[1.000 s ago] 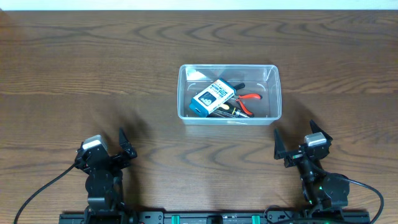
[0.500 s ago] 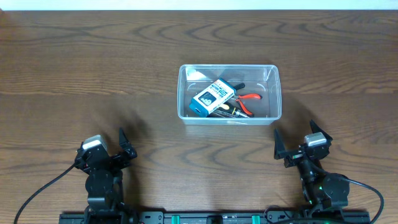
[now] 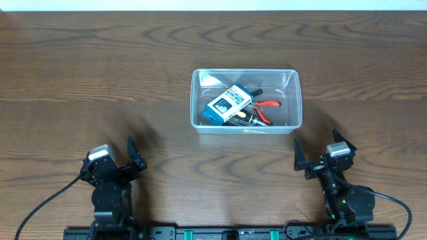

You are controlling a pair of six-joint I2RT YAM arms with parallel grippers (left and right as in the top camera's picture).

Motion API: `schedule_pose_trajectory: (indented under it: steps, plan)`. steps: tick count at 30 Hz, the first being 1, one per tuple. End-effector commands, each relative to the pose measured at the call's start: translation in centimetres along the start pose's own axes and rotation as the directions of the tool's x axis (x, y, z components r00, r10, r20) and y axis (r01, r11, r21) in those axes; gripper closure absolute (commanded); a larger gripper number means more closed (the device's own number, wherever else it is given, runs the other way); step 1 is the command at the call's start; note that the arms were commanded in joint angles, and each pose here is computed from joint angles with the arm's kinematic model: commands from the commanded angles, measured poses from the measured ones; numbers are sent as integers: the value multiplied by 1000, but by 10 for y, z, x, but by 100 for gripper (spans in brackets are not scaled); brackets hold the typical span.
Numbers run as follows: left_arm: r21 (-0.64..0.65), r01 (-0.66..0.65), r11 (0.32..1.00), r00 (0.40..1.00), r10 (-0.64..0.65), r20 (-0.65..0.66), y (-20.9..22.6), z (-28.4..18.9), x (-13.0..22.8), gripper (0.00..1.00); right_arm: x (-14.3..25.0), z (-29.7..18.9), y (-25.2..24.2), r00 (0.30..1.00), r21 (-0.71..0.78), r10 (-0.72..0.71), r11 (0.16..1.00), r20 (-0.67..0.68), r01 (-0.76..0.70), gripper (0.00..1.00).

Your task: Pack container

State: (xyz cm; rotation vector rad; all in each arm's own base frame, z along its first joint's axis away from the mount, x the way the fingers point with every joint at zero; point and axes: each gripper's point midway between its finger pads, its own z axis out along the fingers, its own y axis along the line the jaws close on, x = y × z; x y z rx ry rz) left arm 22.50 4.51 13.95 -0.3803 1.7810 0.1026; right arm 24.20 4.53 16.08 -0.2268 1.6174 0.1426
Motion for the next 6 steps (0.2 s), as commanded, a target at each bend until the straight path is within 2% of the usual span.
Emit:
schedule_pose_trajectory:
  steps: [1, 6]
  plan:
    - [-10, -25, 1000, 1000, 25, -14, 3, 3, 9, 2, 0, 0, -1, 1000, 2, -9, 1000, 5, 9, 1]
    - [-11, -25, 1000, 1000, 25, -14, 3, 3, 9, 2, 0, 0, -1, 1000, 1, -9, 1000, 5, 9, 1]
